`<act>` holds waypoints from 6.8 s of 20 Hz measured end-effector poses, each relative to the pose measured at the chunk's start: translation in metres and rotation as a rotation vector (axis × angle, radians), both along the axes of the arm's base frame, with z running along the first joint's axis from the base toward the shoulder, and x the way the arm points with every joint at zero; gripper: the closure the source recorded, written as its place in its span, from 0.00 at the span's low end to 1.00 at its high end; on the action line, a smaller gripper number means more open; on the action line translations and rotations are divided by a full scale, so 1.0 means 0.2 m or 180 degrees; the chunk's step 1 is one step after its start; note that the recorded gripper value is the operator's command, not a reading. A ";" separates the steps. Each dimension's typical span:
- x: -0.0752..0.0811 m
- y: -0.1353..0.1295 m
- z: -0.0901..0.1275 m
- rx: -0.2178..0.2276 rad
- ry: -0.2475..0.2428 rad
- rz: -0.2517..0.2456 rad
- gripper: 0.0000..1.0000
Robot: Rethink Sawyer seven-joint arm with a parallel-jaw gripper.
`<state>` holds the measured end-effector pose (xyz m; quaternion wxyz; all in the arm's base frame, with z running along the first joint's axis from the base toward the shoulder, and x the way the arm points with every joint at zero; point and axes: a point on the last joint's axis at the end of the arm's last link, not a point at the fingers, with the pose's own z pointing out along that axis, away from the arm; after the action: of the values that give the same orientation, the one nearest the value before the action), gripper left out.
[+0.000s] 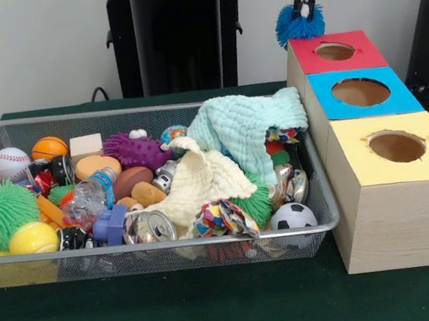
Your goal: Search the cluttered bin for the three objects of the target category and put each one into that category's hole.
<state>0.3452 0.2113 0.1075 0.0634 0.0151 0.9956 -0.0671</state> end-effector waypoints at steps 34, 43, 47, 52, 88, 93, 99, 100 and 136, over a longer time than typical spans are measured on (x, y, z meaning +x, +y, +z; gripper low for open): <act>0.49 0.23 0.56 -0.0033 -0.0045 -0.0235 1.00; 0.61 0.18 0.37 -0.0005 -0.0046 -0.0377 1.00; 0.62 0.16 0.27 -0.0004 -0.0133 -0.0370 1.00; 0.61 0.13 0.18 0.0009 -0.0218 -0.0384 1.00; 0.29 0.22 0.15 0.0172 0.0300 -0.0224 1.00; 0.27 0.24 0.15 0.0169 0.0320 -0.0188 1.00; 0.27 0.20 0.10 0.0145 0.0361 -0.0242 1.00; 0.27 0.18 0.09 0.0143 0.0359 -0.0258 1.00; 0.65 0.10 0.94 0.0121 0.0603 -0.0408 1.00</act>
<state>0.4755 0.2314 0.2963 -0.0357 0.0735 0.9952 -0.0532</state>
